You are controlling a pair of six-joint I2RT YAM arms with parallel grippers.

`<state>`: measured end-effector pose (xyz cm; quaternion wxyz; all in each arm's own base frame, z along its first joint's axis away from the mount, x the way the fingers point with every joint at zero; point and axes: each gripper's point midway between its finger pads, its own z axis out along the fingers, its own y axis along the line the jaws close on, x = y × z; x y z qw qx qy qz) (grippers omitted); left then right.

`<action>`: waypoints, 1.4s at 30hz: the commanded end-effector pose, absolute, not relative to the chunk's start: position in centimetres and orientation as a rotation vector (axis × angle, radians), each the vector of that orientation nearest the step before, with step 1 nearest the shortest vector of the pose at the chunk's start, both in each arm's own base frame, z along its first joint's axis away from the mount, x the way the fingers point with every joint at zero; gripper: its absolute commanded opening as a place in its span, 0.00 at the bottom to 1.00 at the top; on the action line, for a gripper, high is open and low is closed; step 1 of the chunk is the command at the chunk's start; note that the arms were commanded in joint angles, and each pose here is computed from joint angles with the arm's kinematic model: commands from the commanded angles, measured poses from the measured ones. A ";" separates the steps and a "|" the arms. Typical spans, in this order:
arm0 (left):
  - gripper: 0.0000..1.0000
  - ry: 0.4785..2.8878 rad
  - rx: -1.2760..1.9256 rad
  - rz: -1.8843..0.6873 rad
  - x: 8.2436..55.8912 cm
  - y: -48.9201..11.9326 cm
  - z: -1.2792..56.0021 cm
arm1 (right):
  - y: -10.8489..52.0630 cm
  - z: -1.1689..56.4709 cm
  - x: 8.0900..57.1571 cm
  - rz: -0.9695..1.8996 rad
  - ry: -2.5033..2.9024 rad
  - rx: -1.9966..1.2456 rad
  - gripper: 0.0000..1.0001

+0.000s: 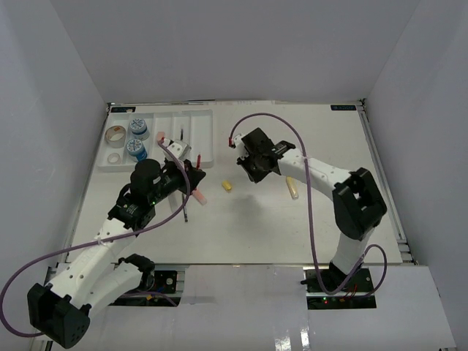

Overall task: Sort the stationery into containers
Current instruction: Pick up the pen cap from the center of the board, then close the pen cap on the pen.

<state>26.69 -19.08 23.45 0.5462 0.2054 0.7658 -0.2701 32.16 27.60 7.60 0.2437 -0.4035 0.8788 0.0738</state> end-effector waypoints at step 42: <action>0.00 1.453 0.719 -1.062 24.4 -25.6 30.3 | 37.0 44.4 24.2 1.165 1.168 -0.508 0.08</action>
